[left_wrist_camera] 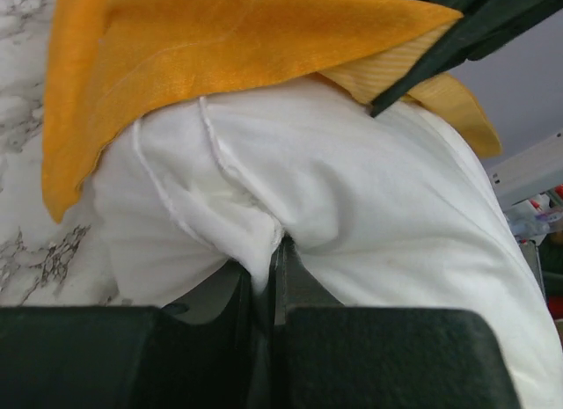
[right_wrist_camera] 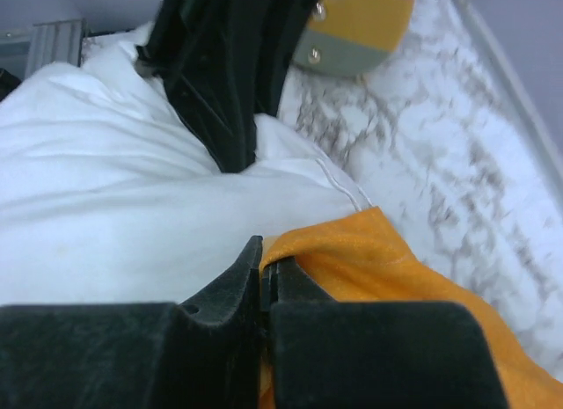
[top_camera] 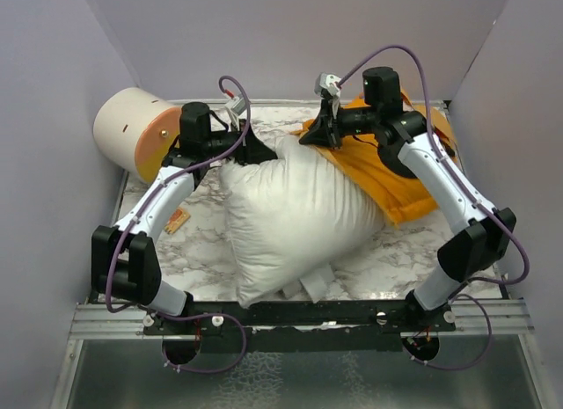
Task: Put the pillow into the pillowcase
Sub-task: Stuff the pillow into the pillowcase.
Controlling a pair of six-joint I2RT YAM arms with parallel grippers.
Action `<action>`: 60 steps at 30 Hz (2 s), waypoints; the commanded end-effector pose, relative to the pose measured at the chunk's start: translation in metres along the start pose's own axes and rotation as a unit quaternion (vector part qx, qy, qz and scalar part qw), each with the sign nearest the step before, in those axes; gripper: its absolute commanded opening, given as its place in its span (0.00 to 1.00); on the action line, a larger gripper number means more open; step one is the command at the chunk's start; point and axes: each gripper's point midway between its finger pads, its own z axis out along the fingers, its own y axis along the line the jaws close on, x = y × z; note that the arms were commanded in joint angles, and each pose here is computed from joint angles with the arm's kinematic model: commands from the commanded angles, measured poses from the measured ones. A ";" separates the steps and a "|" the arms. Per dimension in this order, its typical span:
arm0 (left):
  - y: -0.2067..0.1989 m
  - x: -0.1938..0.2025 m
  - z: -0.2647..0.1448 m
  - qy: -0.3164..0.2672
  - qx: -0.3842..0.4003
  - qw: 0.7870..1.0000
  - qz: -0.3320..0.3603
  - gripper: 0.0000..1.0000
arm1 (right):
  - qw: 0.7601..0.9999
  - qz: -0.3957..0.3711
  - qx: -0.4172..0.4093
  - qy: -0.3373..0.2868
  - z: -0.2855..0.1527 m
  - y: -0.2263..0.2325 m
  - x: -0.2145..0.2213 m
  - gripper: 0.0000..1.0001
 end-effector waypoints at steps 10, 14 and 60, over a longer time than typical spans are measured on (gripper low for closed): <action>0.061 -0.010 0.034 -0.033 -0.053 0.998 0.019 0.00 | 0.987 0.147 0.039 0.043 -0.009 -0.033 0.085 0.01; 0.071 -0.037 0.041 -0.050 -0.073 0.996 0.025 0.00 | 0.988 0.137 0.065 0.017 -0.018 -0.064 0.056 0.01; 0.035 0.105 -0.103 -0.214 -0.251 0.929 -0.169 0.90 | 0.951 0.151 0.195 0.187 -0.094 0.004 0.145 0.20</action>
